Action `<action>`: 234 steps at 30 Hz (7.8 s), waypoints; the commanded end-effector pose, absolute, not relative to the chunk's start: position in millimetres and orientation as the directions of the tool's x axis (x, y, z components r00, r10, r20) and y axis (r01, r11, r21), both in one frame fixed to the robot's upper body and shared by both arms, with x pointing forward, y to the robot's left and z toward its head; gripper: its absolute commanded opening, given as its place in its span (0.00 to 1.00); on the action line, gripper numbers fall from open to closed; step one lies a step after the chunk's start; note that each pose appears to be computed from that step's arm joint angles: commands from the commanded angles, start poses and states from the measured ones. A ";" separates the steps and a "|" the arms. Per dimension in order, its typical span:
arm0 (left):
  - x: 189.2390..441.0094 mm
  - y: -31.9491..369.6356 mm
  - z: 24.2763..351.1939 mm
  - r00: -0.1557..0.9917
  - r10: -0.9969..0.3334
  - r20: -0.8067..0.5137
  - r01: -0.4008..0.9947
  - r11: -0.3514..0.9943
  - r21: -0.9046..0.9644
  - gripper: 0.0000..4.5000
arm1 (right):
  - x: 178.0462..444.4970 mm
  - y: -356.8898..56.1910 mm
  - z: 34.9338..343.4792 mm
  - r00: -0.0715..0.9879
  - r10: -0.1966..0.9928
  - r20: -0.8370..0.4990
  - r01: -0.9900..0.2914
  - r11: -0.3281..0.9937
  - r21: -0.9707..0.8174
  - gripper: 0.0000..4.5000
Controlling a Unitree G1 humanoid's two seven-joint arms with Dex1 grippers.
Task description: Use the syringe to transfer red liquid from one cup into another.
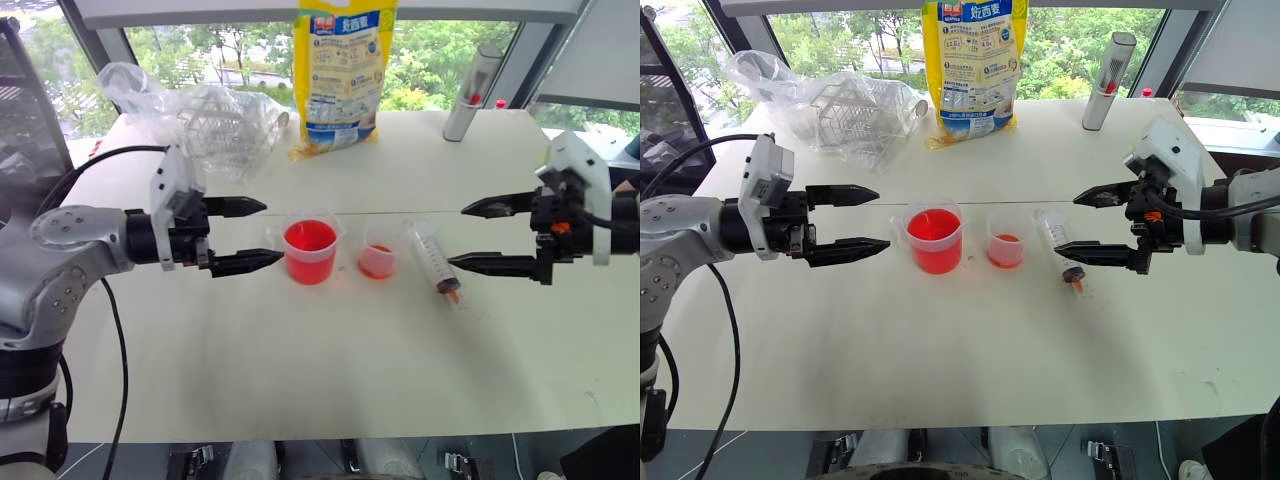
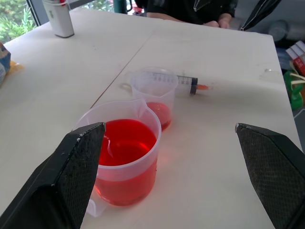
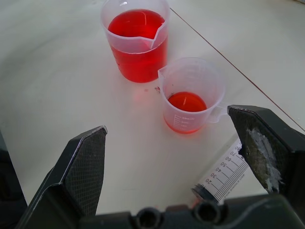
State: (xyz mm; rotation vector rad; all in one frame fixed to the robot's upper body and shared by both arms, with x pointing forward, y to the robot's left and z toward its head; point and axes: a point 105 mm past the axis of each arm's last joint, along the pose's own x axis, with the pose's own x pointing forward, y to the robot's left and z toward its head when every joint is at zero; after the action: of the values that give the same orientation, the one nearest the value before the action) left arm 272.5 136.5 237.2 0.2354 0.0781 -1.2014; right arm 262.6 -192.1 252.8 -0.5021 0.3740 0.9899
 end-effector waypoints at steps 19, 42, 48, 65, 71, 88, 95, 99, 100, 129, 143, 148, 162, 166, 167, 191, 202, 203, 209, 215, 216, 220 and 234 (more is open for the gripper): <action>268.5 135.6 249.2 0.362 -0.919 -0.155 0.925 0.334 0.181 1.00 | 268.7 -197.4 257.8 0.550 0.663 -0.507 -0.832 0.490 -0.261 0.99; 270.4 131.1 246.9 0.371 -0.918 -0.140 0.917 0.339 0.212 1.00 | 370.0 -223.3 160.7 0.584 0.303 -0.753 -0.515 0.856 -0.055 0.99; 267.1 132.3 245.1 0.390 -0.910 -0.142 0.909 0.356 0.215 1.00 | 378.4 -220.5 142.7 0.549 0.274 -0.790 -0.509 0.859 -0.057 0.99; 268.6 129.2 243.3 0.400 -0.906 -0.136 0.904 0.366 0.219 1.00 | 377.7 -214.4 122.7 0.513 0.235 -0.825 -0.560 0.820 -0.115 0.31; 274.5 134.4 251.0 0.415 -0.901 -0.127 0.895 0.378 0.237 1.00 | 377.2 -231.2 179.2 0.692 0.233 -0.683 -0.471 0.863 -0.183 0.31; 296.9 143.9 299.4 0.397 -0.915 -0.072 0.877 0.355 0.323 1.00 | 325.0 -81.0 325.1 0.470 0.782 0.409 -0.795 0.577 -0.190 0.31; 295.6 144.9 310.4 0.398 -0.916 -0.054 0.870 0.358 0.338 1.00 | 331.3 -38.3 281.0 0.413 0.791 0.452 -0.856 0.506 -0.103 0.31; 295.3 144.0 312.4 0.399 -0.916 -0.047 0.869 0.361 0.339 1.00 | 337.3 -23.8 257.6 0.421 0.787 0.450 -0.863 0.501 -0.069 0.31; 295.4 143.5 312.4 0.399 -0.916 -0.045 0.869 0.362 0.338 1.00 | 339.7 -21.3 251.3 0.426 0.788 0.444 -0.860 0.505 -0.072 0.31; 339.2 105.9 301.8 0.371 -0.928 0.039 0.891 0.368 0.266 1.00 | 350.2 -14.7 193.1 0.482 0.808 0.337 -0.826 0.548 -0.132 0.31; 349.3 96.4 292.6 0.368 -0.929 0.042 0.907 0.368 0.206 0.25 | 349.9 -12.0 192.9 0.477 0.816 0.326 -0.827 0.542 -0.147 0.31; 347.7 95.0 289.8 0.364 -0.931 0.038 0.910 0.364 0.197 0.02 | 348.8 -11.2 191.8 0.473 0.820 0.322 -0.830 0.537 -0.149 0.31; 348.2 97.3 322.0 0.370 -0.923 0.103 0.888 0.384 0.254 0.02 | 342.2 -6.7 179.5 0.440 0.860 0.258 -0.865 0.483 -0.138 0.31; 348.1 98.7 331.7 0.371 -0.920 0.125 0.879 0.391 0.272 0.02 | 339.7 -5.6 175.8 0.429 0.872 0.237 -0.875 0.466 -0.132 0.31; 348.1 98.9 333.3 0.370 -0.920 0.128 0.878 0.392 0.275 0.02 | 339.3 -5.4 175.2 0.428 0.873 0.233 -0.876 0.464 -0.130 0.31; 351.3 104.1 356.0 0.391 -0.904 0.175 0.844 0.428 0.323 0.02 | 334.8 -2.5 164.5 0.406 0.896 0.181 -0.894 0.431 -0.124 0.31; 352.3 105.0 357.9 0.393 -0.902 0.177 0.839 0.431 0.333 0.02 | 334.8 -2.3 163.8 0.406 0.897 0.176 -0.894 0.429 -0.126 0.31; 352.4 105.2 358.0 0.394 -0.902 0.177 0.838 0.431 0.334 0.02 | 334.7 -2.3 163.8 0.406 0.897 0.176 -0.894 0.430 -0.126 0.31; 352.4 105.5 358.6 0.394 -0.901 0.180 0.837 0.433 0.335 0.02 | 334.6 -2.1 163.8 0.405 0.897 0.176 -0.894 0.429 -0.127 0.31; 352.4 105.7 358.5 0.394 -0.901 0.180 0.836 0.433 0.336 0.02 | 334.3 -1.7 163.8 0.403 0.898 0.176 -0.895 0.427 -0.127 0.31; 352.3 105.7 358.5 0.394 -0.901 0.180 0.837 0.433 0.335 0.02 | 334.4 -1.7 163.8 0.404 0.898 0.176 -0.895 0.427 -0.127 0.31; 352.4 105.7 358.6 0.394 -0.901 0.181 0.836 0.433 0.336 0.02 | 334.4 -1.6 163.8 0.403 0.898 0.176 -0.895 0.427 -0.128 0.31; 352.9 104.2 356.9 0.392 -0.902 0.180 0.837 0.431 0.338 0.02 | 335.1 -0.9 165.0 0.402 0.899 0.176 -0.895 0.426 -0.133 0.31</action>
State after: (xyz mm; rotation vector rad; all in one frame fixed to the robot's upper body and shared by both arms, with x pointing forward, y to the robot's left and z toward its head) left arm 359.2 92.1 302.6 0.1263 -0.1391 -1.2070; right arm 351.9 -22.8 181.1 0.0289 -0.2877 1.0016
